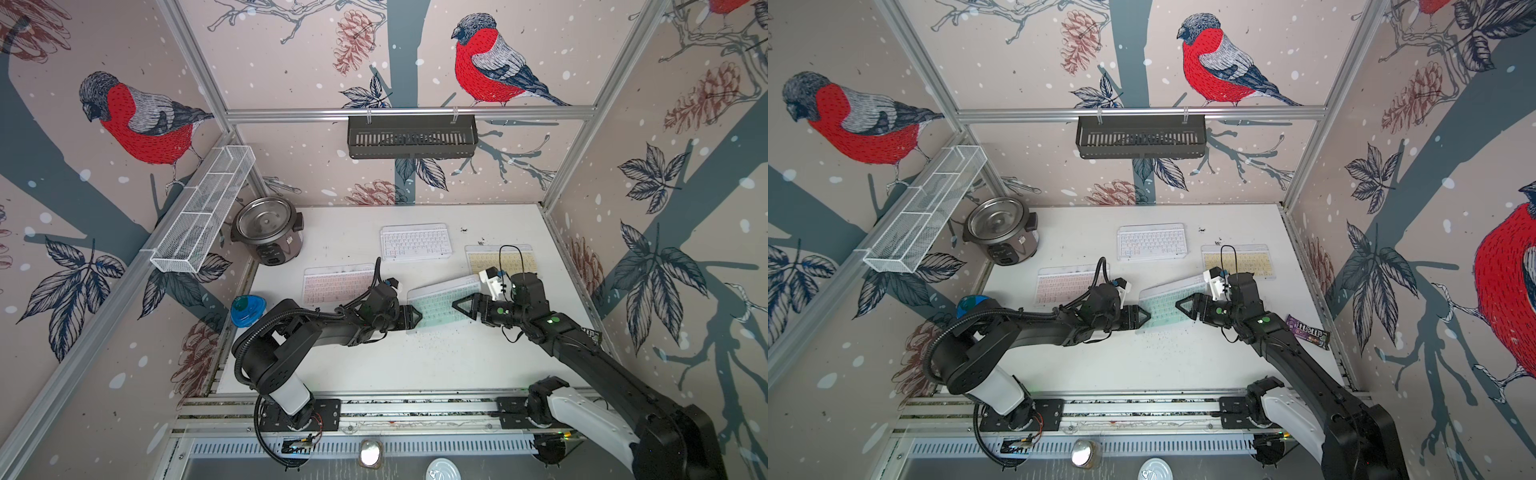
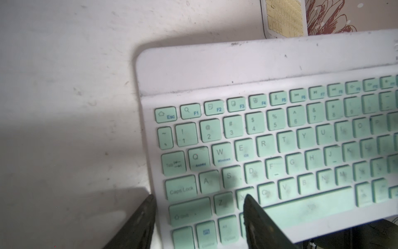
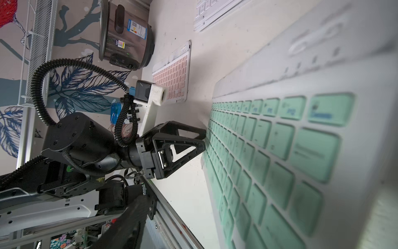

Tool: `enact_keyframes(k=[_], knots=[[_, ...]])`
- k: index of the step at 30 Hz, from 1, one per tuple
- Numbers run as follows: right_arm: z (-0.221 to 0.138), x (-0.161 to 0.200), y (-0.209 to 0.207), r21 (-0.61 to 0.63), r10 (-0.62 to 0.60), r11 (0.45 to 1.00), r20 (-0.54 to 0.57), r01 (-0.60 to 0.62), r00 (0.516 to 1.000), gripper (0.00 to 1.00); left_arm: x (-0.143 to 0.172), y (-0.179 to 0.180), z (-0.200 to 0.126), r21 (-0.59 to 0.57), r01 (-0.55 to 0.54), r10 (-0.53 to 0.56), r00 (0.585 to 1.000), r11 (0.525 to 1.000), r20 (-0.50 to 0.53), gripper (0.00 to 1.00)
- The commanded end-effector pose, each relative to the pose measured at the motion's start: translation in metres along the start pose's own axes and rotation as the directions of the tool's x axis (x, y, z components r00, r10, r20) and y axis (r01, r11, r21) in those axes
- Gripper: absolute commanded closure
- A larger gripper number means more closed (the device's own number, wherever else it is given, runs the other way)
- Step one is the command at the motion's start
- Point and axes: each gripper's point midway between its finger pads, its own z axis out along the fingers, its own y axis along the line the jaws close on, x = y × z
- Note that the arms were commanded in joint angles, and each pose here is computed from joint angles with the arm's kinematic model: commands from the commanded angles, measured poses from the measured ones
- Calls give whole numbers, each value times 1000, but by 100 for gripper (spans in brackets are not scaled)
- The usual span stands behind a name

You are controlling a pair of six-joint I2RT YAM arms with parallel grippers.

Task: Stack the numeric keypads
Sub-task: Pick up the numeric keypad from the center of the board.

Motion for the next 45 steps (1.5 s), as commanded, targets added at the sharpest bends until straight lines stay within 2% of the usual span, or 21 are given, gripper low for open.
enact_keyframes(k=[1,12,17,23,26,29,37,45], knots=[[-3,-3,-12,88,-27,996,10,26,1000,30,48,47,-7,-197,84,-116,981,977,-158,35],[-2,0,-28,165,-12,986,-4,13,1000,50,49,50,-9,-202,93,-124,981,975,-149,35],[-3,1,-29,165,-9,986,-6,10,1000,63,46,48,-9,-201,92,-121,983,975,-137,35],[-5,0,-29,161,0,987,-2,0,1000,67,41,45,-11,-196,87,-112,986,977,-120,35],[-6,1,-30,154,10,988,-3,-10,1000,76,36,43,-13,-195,87,-109,989,977,-103,35],[-9,-1,-28,145,12,989,6,-13,1000,91,29,39,-16,-187,90,-106,991,978,-81,35],[-18,-13,-9,93,-5,996,38,1,999,93,1,21,-31,-170,73,-76,997,983,-10,35],[-37,-49,32,-12,-51,999,125,53,991,93,-32,6,-63,-171,66,-53,996,983,78,34]])
